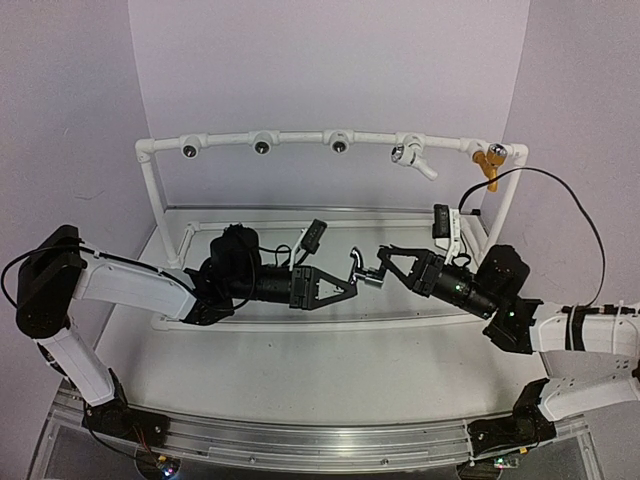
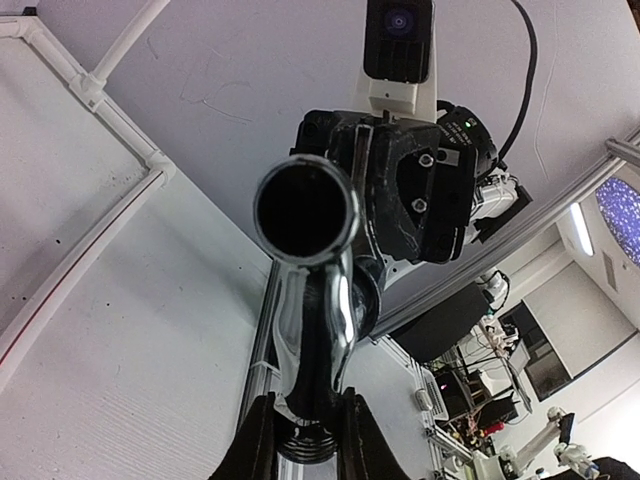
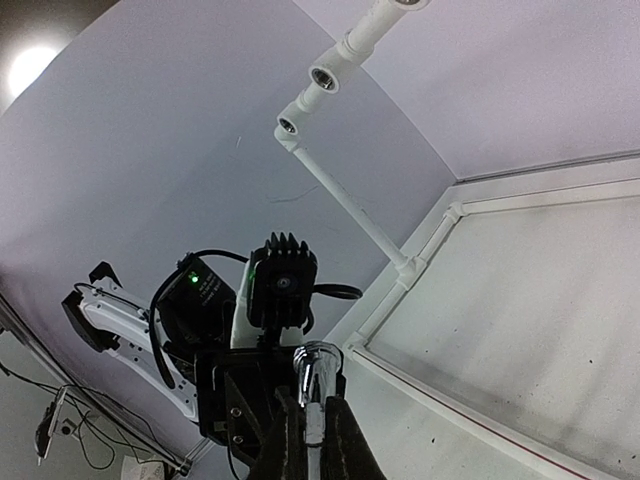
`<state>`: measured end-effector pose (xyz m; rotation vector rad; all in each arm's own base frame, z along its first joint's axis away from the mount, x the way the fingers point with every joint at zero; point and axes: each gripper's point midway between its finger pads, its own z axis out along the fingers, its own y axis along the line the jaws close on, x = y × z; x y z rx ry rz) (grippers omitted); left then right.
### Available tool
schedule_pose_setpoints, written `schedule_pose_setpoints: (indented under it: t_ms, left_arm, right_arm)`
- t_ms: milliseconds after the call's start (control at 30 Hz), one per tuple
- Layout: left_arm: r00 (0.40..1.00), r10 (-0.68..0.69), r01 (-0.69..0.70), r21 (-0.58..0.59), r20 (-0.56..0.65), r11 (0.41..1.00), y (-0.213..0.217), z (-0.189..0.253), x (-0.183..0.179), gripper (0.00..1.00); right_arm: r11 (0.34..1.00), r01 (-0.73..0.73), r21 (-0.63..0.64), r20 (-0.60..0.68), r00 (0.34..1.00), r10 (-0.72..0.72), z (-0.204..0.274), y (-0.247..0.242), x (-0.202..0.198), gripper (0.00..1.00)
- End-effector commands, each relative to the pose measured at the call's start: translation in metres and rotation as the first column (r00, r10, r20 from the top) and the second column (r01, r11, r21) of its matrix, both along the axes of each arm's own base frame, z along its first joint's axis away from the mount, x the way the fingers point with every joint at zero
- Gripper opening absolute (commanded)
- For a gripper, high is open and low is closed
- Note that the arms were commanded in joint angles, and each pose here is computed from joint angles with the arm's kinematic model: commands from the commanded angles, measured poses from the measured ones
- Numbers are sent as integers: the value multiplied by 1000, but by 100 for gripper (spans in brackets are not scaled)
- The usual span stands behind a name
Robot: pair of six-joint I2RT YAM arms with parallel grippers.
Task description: Install the water faucets
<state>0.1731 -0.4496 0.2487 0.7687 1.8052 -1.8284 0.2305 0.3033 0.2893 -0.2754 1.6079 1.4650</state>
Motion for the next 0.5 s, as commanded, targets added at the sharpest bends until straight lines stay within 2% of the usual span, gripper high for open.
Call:
schedule_pose_setpoints:
  t_ms: [0, 133, 267, 333, 467]
  left_arm:
    - [994, 72, -66, -74, 84, 995, 9, 27, 10, 3]
    - [985, 129, -129, -5, 116, 992, 22, 15, 23, 0]
    - [962, 157, -195, 155, 224, 968, 29, -4, 33, 0]
    - [948, 148, -215, 227, 281, 950, 35, -11, 35, 0]
    - [927, 97, -233, 353, 362, 906, 48, -26, 34, 0]
  right_arm:
    - [1000, -29, -9, 13, 999, 29, 1, 3, -4, 13]
    - [981, -19, -193, -59, 998, 8, -31, 6, 2, 46]
    - [909, -11, -418, -48, 999, -10, -58, -2, 3, 79]
    - [844, -22, -535, -30, 1000, 7, -70, -9, -1, 86]
    - [707, -59, -704, -27, 998, 56, -80, -21, -7, 87]
